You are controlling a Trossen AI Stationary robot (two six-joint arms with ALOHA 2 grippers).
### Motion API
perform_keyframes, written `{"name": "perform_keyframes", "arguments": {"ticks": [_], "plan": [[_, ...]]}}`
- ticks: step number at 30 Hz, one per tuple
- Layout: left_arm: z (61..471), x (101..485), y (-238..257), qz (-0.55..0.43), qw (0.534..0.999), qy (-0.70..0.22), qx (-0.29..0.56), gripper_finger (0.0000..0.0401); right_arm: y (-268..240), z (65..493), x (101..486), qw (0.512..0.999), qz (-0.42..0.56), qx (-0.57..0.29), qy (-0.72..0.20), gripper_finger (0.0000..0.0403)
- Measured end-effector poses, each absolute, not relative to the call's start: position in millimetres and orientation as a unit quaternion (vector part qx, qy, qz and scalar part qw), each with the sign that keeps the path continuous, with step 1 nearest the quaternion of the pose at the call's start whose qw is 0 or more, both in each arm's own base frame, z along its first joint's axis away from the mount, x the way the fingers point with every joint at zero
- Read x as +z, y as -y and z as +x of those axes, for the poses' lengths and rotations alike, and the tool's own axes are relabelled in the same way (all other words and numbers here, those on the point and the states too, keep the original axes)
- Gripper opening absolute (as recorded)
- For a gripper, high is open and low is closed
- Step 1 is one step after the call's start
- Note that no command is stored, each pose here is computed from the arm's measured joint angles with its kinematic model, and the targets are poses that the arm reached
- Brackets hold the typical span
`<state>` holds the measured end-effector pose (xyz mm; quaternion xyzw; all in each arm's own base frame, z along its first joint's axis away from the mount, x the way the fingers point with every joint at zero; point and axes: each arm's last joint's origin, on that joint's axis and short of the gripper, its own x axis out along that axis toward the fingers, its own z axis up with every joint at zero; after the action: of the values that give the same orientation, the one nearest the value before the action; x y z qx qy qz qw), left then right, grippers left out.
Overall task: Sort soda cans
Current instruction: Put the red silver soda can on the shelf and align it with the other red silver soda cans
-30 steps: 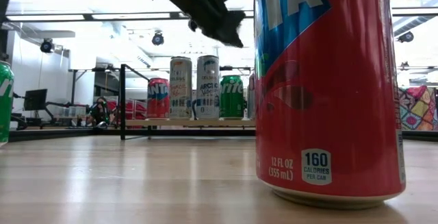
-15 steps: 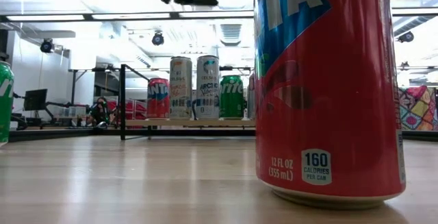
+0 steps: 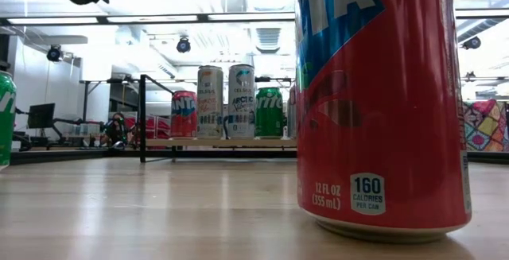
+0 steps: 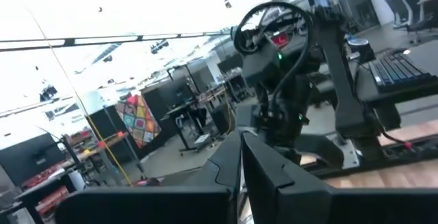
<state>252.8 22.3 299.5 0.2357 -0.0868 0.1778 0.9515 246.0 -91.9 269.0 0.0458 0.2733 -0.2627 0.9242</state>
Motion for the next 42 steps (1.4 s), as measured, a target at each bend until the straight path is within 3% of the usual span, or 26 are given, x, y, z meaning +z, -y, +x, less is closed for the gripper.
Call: {"name": "perform_keyframes", "arguments": {"ticks": [17, 42], "plan": [[250, 291, -22, 0.249, 0.95, 0.066, 0.178, 0.0, 81, 262, 272, 0.942, 0.075, -0.248, -0.213, 0.0009], [251, 290, -23, 0.251, 0.949, 0.061, 0.179, 0.0, 86, 269, 249, 0.911, 0.066, -0.302, -0.272, 0.0009]]}}
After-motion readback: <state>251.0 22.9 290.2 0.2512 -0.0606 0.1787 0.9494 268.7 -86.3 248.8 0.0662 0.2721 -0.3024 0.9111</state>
